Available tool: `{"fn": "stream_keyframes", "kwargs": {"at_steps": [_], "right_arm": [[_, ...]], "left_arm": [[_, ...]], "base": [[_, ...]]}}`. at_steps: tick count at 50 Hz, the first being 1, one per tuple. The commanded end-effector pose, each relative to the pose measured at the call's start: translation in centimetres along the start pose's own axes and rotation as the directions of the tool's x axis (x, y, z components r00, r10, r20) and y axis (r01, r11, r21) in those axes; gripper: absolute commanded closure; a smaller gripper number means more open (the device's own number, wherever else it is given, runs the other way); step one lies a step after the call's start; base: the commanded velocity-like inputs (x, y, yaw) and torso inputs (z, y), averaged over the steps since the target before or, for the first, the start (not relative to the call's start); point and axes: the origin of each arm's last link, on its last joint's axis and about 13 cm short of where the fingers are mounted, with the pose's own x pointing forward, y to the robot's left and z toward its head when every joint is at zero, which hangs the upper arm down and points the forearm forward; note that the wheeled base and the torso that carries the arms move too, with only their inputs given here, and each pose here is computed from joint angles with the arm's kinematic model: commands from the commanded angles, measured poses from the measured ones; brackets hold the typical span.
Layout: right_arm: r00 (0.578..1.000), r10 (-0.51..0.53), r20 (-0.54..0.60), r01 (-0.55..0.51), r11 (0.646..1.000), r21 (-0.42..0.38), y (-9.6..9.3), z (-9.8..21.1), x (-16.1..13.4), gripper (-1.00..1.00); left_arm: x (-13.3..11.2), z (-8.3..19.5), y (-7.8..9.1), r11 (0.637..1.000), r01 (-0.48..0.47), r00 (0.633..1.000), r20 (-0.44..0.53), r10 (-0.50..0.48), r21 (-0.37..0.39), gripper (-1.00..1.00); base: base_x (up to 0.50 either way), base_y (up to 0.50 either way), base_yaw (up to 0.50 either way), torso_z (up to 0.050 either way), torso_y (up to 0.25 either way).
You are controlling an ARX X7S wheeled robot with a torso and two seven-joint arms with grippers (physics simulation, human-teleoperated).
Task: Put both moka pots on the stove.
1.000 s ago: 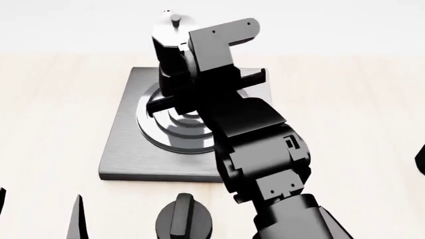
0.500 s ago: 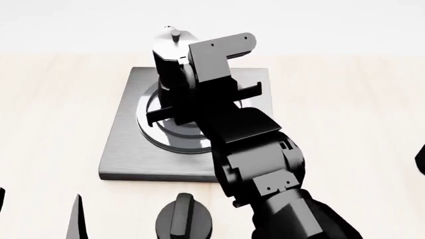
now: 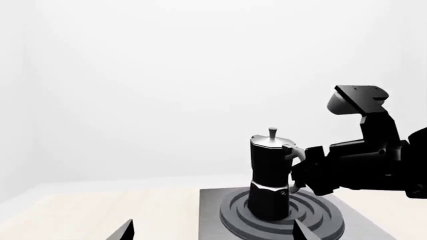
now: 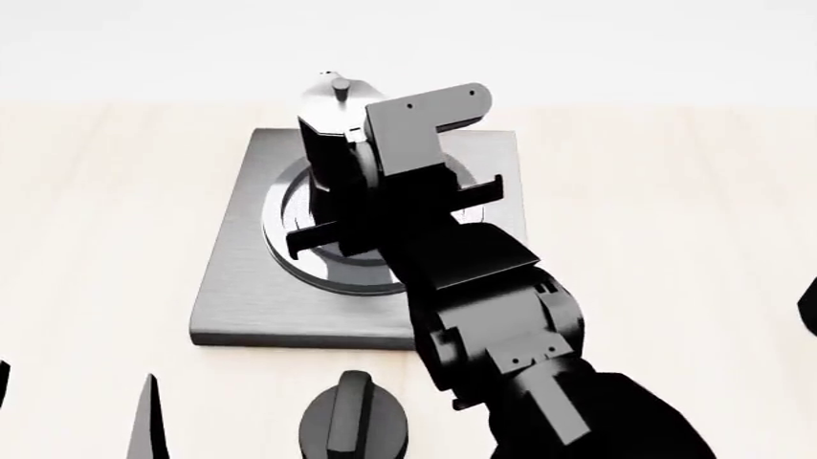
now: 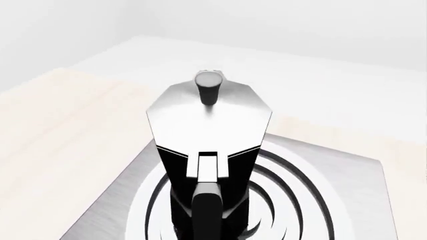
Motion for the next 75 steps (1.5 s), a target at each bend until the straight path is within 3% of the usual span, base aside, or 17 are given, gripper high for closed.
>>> {"fn": "stream_keyframes", "kwargs": {"at_steps": [1,8,9,19,33,45,48,49,50,52,54,55,60,63,64,67,75], "right_arm": [[1.000,0.005,-0.001,-0.005,1.000,-0.012,0.0,-0.2,0.1,1.00],[1.000,0.007,-0.015,-0.007,1.000,-0.014,0.0,-0.6,0.0,1.00],[1.000,-0.001,-0.011,0.001,1.000,-0.018,0.0,-0.6,0.1,-1.00],[0.999,0.014,0.034,-0.014,1.000,-0.017,0.3,0.7,-0.1,-1.00],[0.972,0.067,0.225,-0.055,0.997,-0.059,1.0,2.2,-7.0,-1.00],[0.899,-0.055,0.434,0.090,0.994,-0.060,1.0,2.2,-12.2,-1.00],[0.856,-0.080,0.511,0.146,0.985,-0.091,0.8,2.1,-13.3,-1.00],[0.802,-0.095,0.590,0.160,0.985,-0.059,0.7,2.3,-13.8,-1.00],[0.788,-0.107,0.606,0.193,0.978,-0.079,0.7,2.3,-14.0,-1.00],[0.807,-0.112,0.580,0.198,0.976,-0.087,0.6,2.3,-14.5,-1.00],[0.762,-0.175,0.623,0.284,0.956,-0.079,0.4,2.3,-15.0,-1.00],[0.757,-0.143,0.637,0.275,0.955,-0.112,0.2,2.3,-15.7,-1.00],[0.756,-0.148,0.638,0.306,0.941,-0.143,-0.7,1.7,-16.7,-1.00],[0.760,-0.209,0.615,0.289,0.957,-0.032,-1.9,1.9,-17.2,-1.00],[0.764,-0.215,0.608,0.299,0.954,-0.039,-2.4,1.8,-17.4,-1.00],[0.736,-0.278,0.617,0.398,0.915,-0.062,-4.1,1.2,-17.7,-1.00],[0.724,-0.353,0.592,0.476,0.878,-0.059,-7.1,0.3,-18.6,-1.00]], "left_arm": [[0.1,0.0,0.0,1.000,0.000,1.000,0.001,0.000,0.000,-1.00],[0.1,0.0,0.0,1.000,-0.001,1.000,0.002,0.001,0.001,-1.00],[0.1,0.0,0.0,1.000,0.000,1.000,0.002,0.000,0.001,-1.00],[0.0,0.1,0.0,1.000,0.001,1.000,0.003,-0.001,-0.001,-1.00],[0.1,0.0,-0.2,1.000,0.007,1.000,0.004,-0.007,0.000,-1.00],[0.1,0.0,-0.3,1.000,0.013,1.000,0.004,-0.013,0.001,-1.00],[0.1,0.1,-0.3,1.000,0.012,1.000,0.004,-0.012,0.000,-1.00],[0.1,0.1,-0.3,1.000,0.011,1.000,0.005,-0.011,0.000,-1.00],[0.1,0.1,-0.3,1.000,0.011,1.000,0.005,-0.011,0.000,-1.00],[0.1,0.1,-0.3,1.000,0.012,1.000,0.006,-0.012,0.000,-1.00],[0.1,0.1,-0.4,1.000,0.012,1.000,0.006,-0.012,-0.001,-1.00],[0.1,0.0,-0.4,1.000,0.011,1.000,0.006,-0.011,-0.004,-1.00],[0.0,0.1,-0.4,1.000,0.011,1.000,0.011,-0.010,-0.007,-1.00],[0.0,0.2,-0.4,1.000,0.009,1.000,0.014,-0.009,-0.010,-1.00],[-0.1,0.2,-0.4,1.000,0.010,1.000,0.014,-0.010,-0.009,-1.00],[0.0,0.1,-0.5,1.000,0.011,1.000,0.016,-0.010,-0.010,-1.00],[0.3,-0.1,-0.6,1.000,0.012,1.000,0.016,-0.012,-0.012,-1.00]], "base": [[0.00,0.00,0.00,0.000,0.000],[0.00,0.00,0.00,0.000,0.000],[0.00,0.00,0.00,0.000,0.000],[0.00,0.00,0.00,0.000,0.000],[0.00,0.00,0.00,0.000,0.000],[0.00,0.00,0.00,0.000,0.000],[0.00,0.00,0.00,0.000,0.000],[0.00,0.00,0.00,0.000,0.000],[0.00,0.00,0.00,0.000,0.000],[0.00,0.00,0.00,0.000,0.000],[0.00,0.00,0.00,0.000,0.000],[0.00,0.00,0.00,0.000,0.000],[0.00,0.00,0.00,0.000,0.000],[0.00,0.00,0.00,0.000,0.000],[0.00,0.00,0.00,0.000,0.000],[0.00,0.00,0.00,0.000,0.000],[0.00,0.00,0.00,0.000,0.000]]}}
